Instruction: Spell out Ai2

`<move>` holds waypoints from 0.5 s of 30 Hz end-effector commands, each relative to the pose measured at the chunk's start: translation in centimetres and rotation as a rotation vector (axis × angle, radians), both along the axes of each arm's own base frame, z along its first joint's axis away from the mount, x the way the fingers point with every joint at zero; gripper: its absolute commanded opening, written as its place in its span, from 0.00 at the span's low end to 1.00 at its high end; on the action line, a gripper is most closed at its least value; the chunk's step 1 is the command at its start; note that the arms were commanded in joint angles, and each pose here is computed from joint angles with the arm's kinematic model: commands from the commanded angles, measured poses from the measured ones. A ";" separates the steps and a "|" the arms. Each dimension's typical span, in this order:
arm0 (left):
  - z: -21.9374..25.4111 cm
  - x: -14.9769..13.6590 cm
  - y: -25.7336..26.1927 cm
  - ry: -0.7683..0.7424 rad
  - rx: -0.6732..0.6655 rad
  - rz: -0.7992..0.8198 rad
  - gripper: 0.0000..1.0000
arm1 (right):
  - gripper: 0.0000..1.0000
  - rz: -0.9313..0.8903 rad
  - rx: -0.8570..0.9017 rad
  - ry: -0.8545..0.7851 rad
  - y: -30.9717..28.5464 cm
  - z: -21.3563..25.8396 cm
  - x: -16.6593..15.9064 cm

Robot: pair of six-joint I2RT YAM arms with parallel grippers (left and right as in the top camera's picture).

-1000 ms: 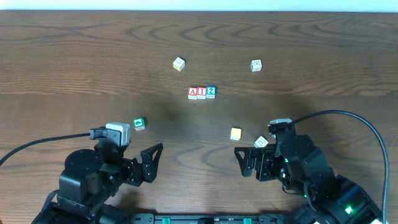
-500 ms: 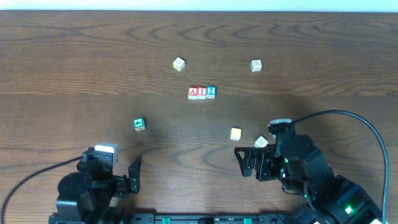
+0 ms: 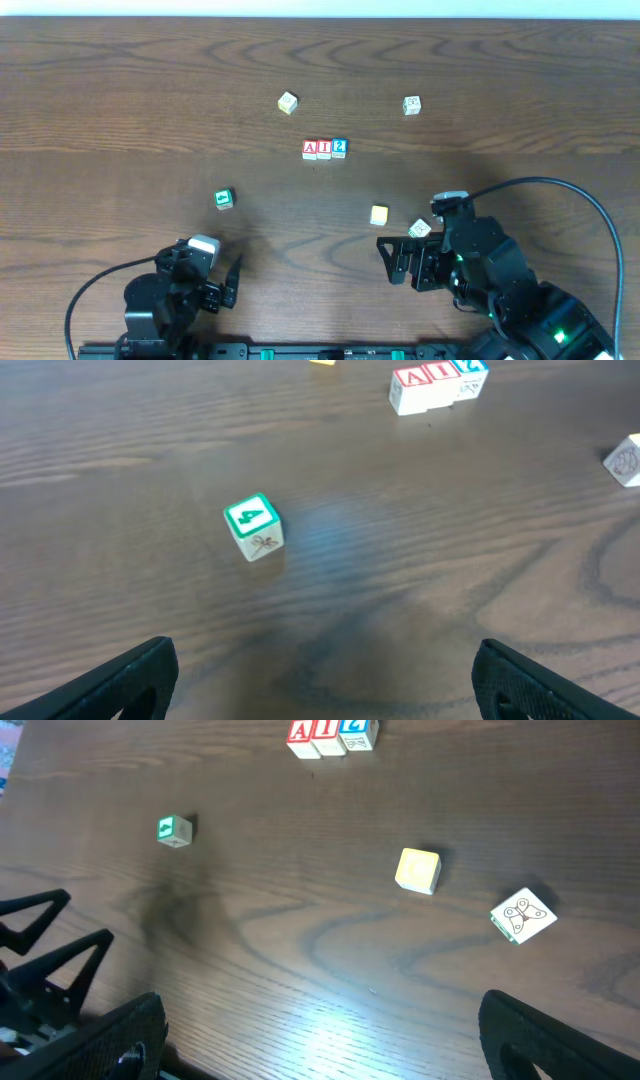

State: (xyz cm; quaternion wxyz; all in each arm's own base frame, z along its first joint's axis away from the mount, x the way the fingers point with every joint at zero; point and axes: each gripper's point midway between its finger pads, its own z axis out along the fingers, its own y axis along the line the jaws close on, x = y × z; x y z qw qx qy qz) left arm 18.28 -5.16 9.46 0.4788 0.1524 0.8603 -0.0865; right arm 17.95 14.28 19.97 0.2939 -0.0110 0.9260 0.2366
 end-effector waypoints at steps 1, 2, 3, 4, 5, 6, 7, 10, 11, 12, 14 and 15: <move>-0.8 0.0 -0.2 0.003 0.007 -0.021 0.95 | 0.99 0.000 0.000 -0.001 0.1 0.0 -0.1; -1.2 0.0 -0.2 0.010 0.006 -0.022 0.95 | 0.99 0.000 0.000 -0.001 0.1 0.0 -0.1; -1.6 0.1 -0.2 0.016 0.003 -0.022 0.95 | 0.99 0.000 0.000 -0.001 0.1 0.0 -0.1; -1.6 0.0 -0.2 0.017 0.004 -0.021 0.95 | 0.99 0.000 0.000 -0.001 0.1 0.0 -0.1; -1.5 0.1 -0.2 0.015 0.008 -0.021 0.95 | 0.99 0.000 0.000 -0.001 0.1 0.0 -0.1; -1.5 0.1 -0.2 0.015 0.008 -0.021 0.96 | 0.99 0.000 0.000 -0.001 0.1 0.0 -0.1; -1.5 0.1 -0.2 0.015 0.008 -0.020 0.95 | 0.99 0.000 0.000 -0.001 0.1 0.0 -0.1; -1.6 0.1 -0.1 0.016 0.011 -0.014 0.95 | 0.99 0.000 0.000 -0.001 0.1 0.0 -0.1; -1.6 0.1 -0.1 0.016 0.012 -0.014 0.95 | 0.99 0.000 0.000 -0.001 0.1 0.0 -0.1; -1.6 0.1 -0.1 0.016 0.012 -0.014 0.95 | 0.99 0.000 0.000 -0.001 0.1 0.0 -0.1; -1.6 0.1 -0.1 0.016 0.012 -0.014 0.95 | 0.99 0.000 0.000 -0.001 0.1 0.0 -0.1; -1.6 0.1 -0.1 0.016 0.012 -0.014 0.95 | 0.99 0.000 0.000 -0.001 0.1 0.0 -0.1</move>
